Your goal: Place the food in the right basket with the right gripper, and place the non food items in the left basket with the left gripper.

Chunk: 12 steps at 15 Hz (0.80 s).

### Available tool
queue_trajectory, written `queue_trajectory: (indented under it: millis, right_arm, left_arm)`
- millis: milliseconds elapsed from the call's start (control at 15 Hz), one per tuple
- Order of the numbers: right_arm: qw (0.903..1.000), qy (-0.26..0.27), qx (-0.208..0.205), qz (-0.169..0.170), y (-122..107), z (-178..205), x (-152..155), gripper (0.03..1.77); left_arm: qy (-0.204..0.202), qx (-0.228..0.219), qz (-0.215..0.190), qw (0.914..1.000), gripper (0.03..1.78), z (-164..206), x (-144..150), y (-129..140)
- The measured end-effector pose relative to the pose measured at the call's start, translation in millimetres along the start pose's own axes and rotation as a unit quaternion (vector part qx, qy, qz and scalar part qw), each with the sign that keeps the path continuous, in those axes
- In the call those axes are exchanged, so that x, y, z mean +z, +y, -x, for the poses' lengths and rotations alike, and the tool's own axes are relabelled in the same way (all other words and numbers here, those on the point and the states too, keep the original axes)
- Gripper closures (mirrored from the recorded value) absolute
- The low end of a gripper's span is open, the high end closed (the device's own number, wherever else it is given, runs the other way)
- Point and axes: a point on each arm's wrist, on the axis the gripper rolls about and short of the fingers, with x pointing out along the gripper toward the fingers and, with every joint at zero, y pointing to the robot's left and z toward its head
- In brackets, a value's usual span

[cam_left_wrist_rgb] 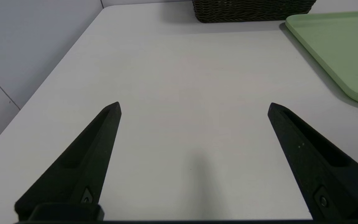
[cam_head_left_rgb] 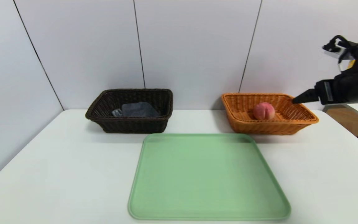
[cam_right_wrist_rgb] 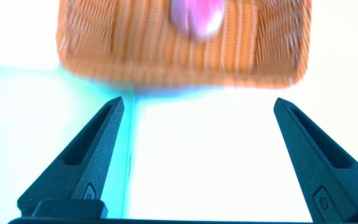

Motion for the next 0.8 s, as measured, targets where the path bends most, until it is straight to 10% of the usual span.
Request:
queue_trajectory:
  millis: [400, 800]
  right_arm:
    - [0.9994, -0.031, 0.002, 0.015, 7, 106, -111, 0.11]
    - [0.9924, -0.114, -0.035, 0.03, 13, 126, -246, 0.11]
  left_arm:
    - [0.0, 0.0, 0.0, 1.0, 0.12, 0, 0, 0]
    - [0.0, 0.0, 0.0, 1.0, 0.12, 0, 0, 0]
